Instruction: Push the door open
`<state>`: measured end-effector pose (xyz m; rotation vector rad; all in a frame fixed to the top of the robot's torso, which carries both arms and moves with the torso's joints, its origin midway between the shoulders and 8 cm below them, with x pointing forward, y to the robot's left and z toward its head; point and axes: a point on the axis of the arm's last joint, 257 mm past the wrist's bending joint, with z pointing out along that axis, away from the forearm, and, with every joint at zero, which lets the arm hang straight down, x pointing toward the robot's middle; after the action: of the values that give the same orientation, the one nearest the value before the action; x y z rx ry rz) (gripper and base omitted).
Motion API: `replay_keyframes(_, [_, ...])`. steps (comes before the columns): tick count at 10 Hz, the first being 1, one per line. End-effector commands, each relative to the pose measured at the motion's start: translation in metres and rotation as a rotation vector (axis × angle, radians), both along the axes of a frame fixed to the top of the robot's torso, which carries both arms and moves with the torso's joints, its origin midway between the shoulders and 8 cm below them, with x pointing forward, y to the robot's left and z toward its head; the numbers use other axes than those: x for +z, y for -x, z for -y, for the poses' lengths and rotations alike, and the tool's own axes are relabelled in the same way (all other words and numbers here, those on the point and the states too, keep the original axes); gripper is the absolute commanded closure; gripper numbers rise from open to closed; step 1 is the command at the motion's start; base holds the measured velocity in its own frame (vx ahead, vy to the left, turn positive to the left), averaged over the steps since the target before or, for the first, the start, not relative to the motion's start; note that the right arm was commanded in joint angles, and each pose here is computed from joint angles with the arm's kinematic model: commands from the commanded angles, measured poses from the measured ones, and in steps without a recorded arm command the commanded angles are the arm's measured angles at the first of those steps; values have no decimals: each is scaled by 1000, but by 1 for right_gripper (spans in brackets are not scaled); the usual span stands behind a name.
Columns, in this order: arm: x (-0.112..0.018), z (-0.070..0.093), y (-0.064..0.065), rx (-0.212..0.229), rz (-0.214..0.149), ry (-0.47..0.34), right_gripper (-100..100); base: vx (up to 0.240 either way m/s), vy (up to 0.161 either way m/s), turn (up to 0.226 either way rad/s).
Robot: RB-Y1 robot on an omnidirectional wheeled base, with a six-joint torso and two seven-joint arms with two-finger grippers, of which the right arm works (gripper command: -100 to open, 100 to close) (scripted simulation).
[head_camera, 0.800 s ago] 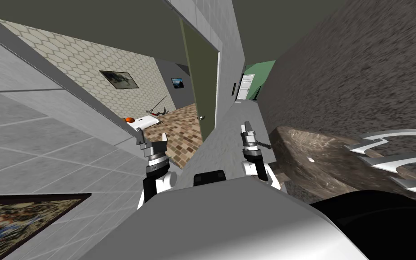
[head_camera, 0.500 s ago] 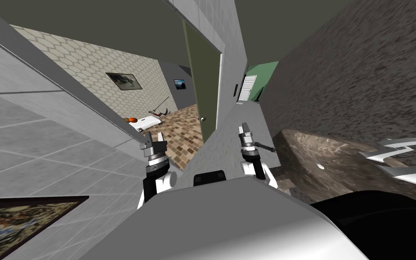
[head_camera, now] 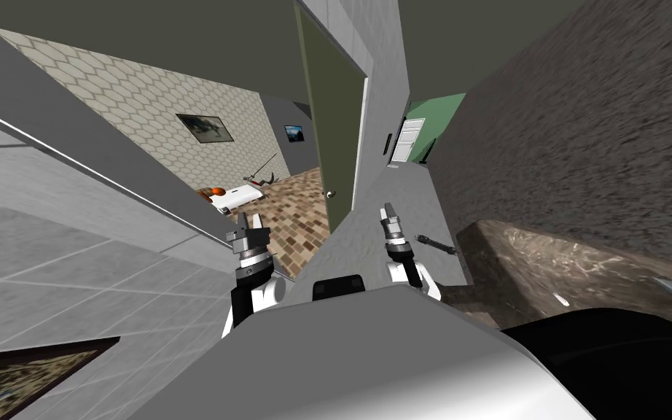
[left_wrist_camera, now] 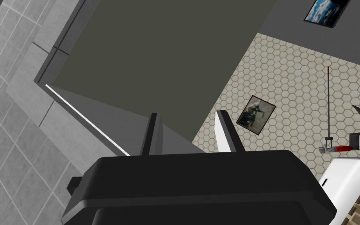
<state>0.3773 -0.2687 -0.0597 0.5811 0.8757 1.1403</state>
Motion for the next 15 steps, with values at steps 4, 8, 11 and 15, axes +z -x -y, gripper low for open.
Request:
replay_keyframes(4, [-39,-13,-10,64,-65,-24,-100,175,-54,100])
replay_keyframes(8, [-67,-21,-16,108,-112,-40,-100,114,-35,83])
replay_keyframes(11, [-91,-29,-20,144,-152,-54,-100,126,-42,87])
replay_keyframes(15, [-121,-39,-22,190,-205,-71,-100,119,-59,89])
